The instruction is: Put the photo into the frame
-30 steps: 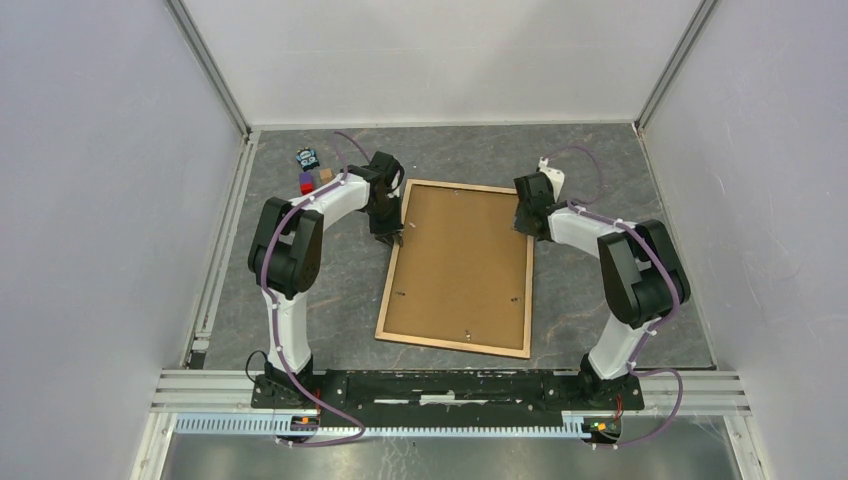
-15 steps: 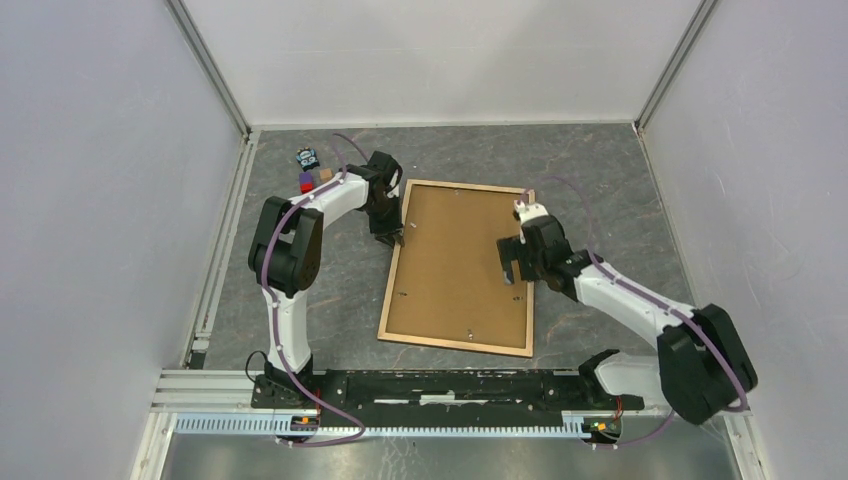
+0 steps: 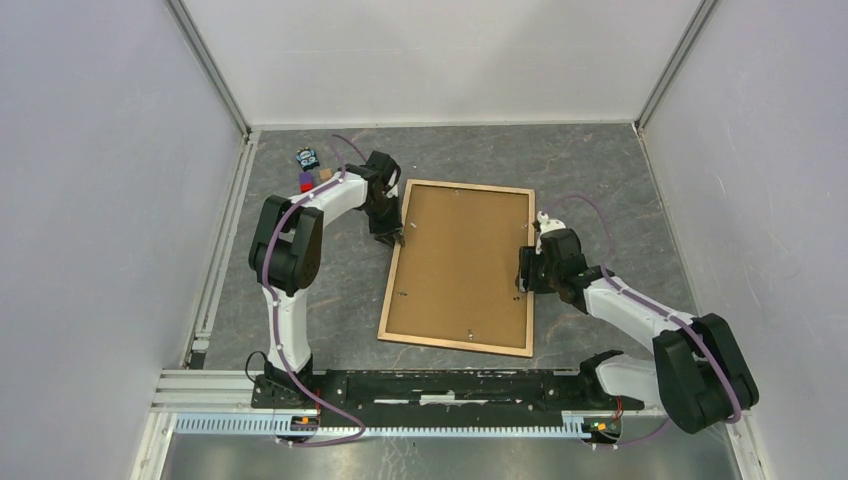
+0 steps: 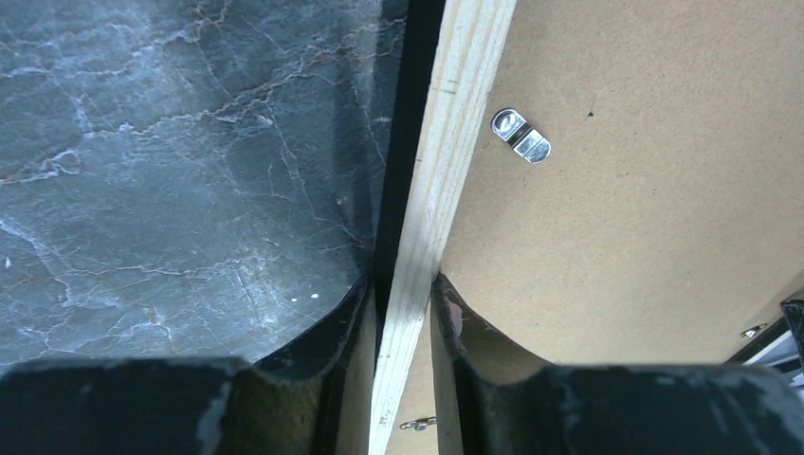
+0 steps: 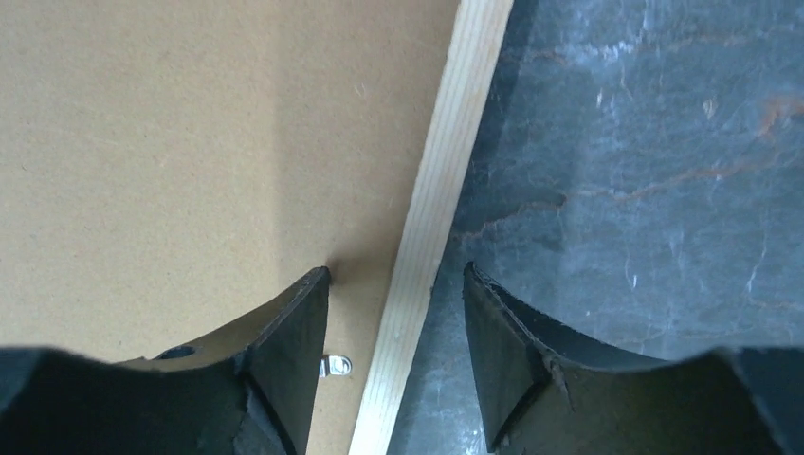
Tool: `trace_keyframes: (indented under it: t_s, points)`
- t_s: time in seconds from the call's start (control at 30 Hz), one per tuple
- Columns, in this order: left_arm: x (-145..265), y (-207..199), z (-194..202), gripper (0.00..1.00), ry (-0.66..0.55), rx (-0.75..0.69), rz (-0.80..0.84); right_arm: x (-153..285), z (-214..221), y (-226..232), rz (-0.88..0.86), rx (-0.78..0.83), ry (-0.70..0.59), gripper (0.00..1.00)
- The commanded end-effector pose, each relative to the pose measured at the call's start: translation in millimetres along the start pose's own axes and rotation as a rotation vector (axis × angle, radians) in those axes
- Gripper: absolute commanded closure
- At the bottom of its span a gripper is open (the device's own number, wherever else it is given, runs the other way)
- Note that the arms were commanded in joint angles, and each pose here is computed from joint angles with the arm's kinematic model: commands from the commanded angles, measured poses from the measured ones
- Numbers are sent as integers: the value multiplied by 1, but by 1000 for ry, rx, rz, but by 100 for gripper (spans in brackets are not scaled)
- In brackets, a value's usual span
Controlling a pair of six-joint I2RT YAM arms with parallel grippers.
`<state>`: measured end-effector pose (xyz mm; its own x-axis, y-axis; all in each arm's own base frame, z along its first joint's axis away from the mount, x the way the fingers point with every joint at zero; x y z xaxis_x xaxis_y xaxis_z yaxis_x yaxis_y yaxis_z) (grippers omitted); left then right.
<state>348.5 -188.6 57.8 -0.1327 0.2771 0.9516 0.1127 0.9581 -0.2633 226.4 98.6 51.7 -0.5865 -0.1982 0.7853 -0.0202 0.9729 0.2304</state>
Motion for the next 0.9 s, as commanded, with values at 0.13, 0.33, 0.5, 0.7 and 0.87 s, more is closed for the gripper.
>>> trace_keyframes:
  t_s: [0.13,0.33,0.5,0.7,0.87]
  points:
    - [-16,-4,5,75,20,41,16,-14,-31,14,-47,9,-57,66]
    - [-7,-7,2,80,-7,50,26,-23,-55,18,-17,95,-44,70]
    - [-5,-7,0,83,-17,64,23,-12,-68,15,41,146,-44,48]
    - [-4,-6,0,85,-17,75,25,7,-47,26,42,203,-28,30]
    - [-6,-6,0,85,-10,80,30,11,-30,10,181,-1,3,25]
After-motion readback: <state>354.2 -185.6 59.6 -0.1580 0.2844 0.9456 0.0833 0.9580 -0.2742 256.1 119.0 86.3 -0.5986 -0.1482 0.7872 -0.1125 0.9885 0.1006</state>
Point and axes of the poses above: each gripper's point midway between its finger pads, its own x axis back along the fingers, its own y axis along the line the jaws close on, z = x × y, the point moved 4 cm from there along x, back along the fingers, and after that the axes turned 7 degrees about -x, right-handed, at the moved point
